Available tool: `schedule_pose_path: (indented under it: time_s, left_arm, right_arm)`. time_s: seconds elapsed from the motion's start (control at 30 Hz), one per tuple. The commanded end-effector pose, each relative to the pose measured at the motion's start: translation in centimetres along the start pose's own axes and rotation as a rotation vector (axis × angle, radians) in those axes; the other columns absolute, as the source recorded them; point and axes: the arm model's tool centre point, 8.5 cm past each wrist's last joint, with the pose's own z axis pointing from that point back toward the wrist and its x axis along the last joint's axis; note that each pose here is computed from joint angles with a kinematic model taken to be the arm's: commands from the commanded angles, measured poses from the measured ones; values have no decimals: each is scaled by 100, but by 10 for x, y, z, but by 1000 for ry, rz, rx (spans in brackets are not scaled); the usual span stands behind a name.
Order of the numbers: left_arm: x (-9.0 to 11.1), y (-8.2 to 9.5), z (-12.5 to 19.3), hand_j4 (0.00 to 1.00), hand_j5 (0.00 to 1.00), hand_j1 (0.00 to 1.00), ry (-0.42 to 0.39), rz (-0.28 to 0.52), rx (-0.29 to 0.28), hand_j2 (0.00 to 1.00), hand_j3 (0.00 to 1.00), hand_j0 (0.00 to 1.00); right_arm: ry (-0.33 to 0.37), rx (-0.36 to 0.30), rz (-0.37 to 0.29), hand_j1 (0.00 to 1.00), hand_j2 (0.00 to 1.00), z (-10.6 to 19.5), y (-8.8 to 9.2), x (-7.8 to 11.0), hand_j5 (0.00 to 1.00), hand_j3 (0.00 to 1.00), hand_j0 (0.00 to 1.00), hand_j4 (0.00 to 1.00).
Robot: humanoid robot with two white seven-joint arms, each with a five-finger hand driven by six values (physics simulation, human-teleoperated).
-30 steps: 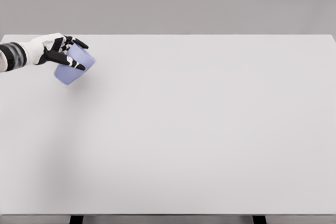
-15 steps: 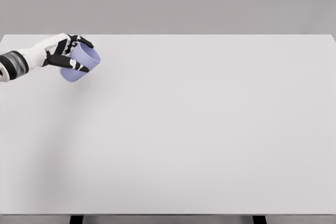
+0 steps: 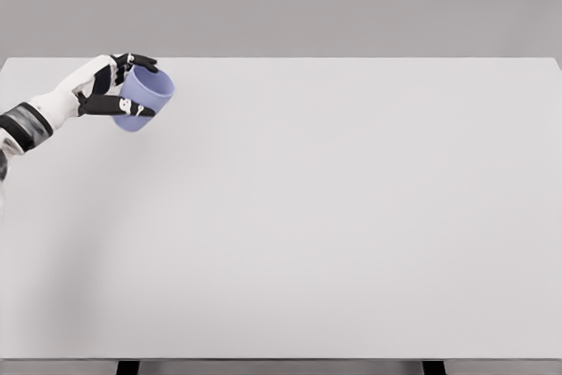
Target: Flip the cup with left arm and place it on the table
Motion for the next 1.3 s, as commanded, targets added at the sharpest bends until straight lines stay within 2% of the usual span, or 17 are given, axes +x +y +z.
schedule_pose_path:
  time_s: [0.0,0.17,0.3,0.43,0.53,0.63,0.77,1.03,1.07,1.13,1.27]
  left_arm:
    - [-3,0,1,54,54,54,-67,35,28,54,54,54]
    - [-12,-13,4,54,54,54,-151,134,55,54,54,54]
    - [-16,-21,3,54,54,54,-185,158,67,54,54,54]
    - [-26,-25,5,53,53,53,-227,197,104,53,53,53]
    - [-32,-34,7,53,53,53,-253,226,119,53,53,53]
    - [-41,-44,9,53,53,53,-281,223,139,53,53,53]
    - [-49,-47,17,53,53,53,-294,224,166,53,53,53]
    - [-67,-62,16,53,53,53,-265,288,188,53,53,53]
    - [-68,-61,17,53,53,53,-266,300,206,53,53,53]
    - [-79,-59,23,53,53,53,-230,325,307,53,53,53]
    - [-77,-59,22,53,53,53,-237,321,308,53,53,53]
  right_arm:
    - [0,0,0,100,100,0,0,0,100,100,100,100]
    - [0,0,0,100,100,0,0,0,100,100,100,100]
    - [0,0,0,100,100,0,0,0,100,100,100,100]
    - [0,0,0,100,100,0,0,0,100,100,100,100]
    - [0,0,0,100,100,0,0,0,100,100,100,100]
    - [0,0,0,100,100,0,0,0,100,100,100,100]
    - [1,0,0,100,100,0,0,-1,100,100,100,100]
    - [0,0,0,100,100,0,0,0,100,100,100,100]
    - [0,0,0,100,100,0,0,0,100,100,100,100]
    - [0,0,0,100,100,0,0,0,100,100,100,100]
    - [0,0,0,100,100,0,0,0,100,100,100,100]
